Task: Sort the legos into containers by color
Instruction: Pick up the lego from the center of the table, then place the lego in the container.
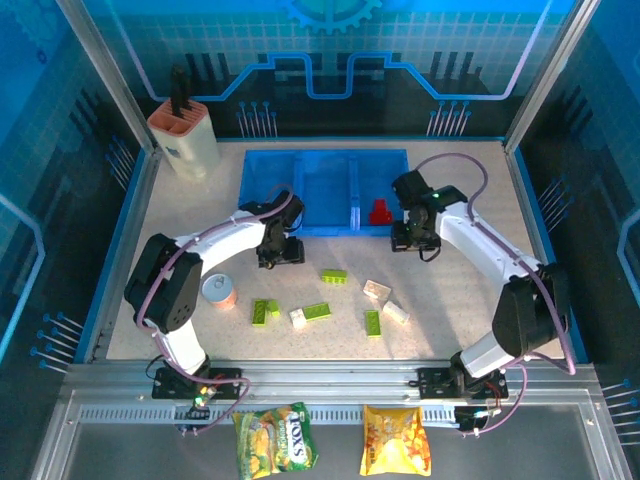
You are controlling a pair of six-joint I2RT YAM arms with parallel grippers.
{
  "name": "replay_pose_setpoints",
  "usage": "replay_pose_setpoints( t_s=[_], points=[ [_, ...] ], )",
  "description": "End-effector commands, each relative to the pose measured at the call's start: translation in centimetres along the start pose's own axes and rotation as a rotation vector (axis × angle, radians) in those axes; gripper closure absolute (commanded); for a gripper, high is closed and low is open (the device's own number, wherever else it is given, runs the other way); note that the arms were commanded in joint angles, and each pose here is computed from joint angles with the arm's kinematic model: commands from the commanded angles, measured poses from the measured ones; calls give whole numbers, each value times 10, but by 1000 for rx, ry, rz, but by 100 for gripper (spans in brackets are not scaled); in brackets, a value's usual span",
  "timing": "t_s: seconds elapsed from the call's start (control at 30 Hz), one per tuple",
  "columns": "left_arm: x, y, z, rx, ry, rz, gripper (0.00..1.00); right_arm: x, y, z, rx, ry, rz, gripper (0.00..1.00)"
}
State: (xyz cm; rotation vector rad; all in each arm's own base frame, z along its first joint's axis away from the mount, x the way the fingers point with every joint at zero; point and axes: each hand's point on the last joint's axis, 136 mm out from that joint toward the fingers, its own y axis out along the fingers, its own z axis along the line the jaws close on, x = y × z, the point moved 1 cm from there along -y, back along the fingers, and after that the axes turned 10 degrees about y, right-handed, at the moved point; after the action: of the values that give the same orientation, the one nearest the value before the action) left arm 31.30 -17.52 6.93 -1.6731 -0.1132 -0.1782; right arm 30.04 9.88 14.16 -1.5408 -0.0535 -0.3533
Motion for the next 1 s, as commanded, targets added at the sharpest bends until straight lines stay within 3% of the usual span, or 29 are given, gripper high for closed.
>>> replay_pose_setpoints(
  t_s=[0.0, 0.1, 0.37, 0.63, 0.8, 0.97],
  points=[
    [5, -30, -19, -38, 48, -28, 38, -3, -7, -21, -21, 26, -8, 52],
    [14, -43, -40, -79, 125, -66, 39, -3, -11, -36, -24, 54, -19, 52],
    [28, -63, -91, -221, 484, -146, 41, -6, -23, -63, -31, 102, -38, 52],
    [55, -72, -123, -207, 821, -227, 42, -12, -34, -77, -37, 122, -53, 52],
    [78, -74, -144, -165, 959, -306, 42, -14, -40, -82, -37, 138, -63, 53],
    [104, -80, -171, -188, 1015, -410, 41, -17, -47, -86, -42, 142, -69, 53]
  ],
)
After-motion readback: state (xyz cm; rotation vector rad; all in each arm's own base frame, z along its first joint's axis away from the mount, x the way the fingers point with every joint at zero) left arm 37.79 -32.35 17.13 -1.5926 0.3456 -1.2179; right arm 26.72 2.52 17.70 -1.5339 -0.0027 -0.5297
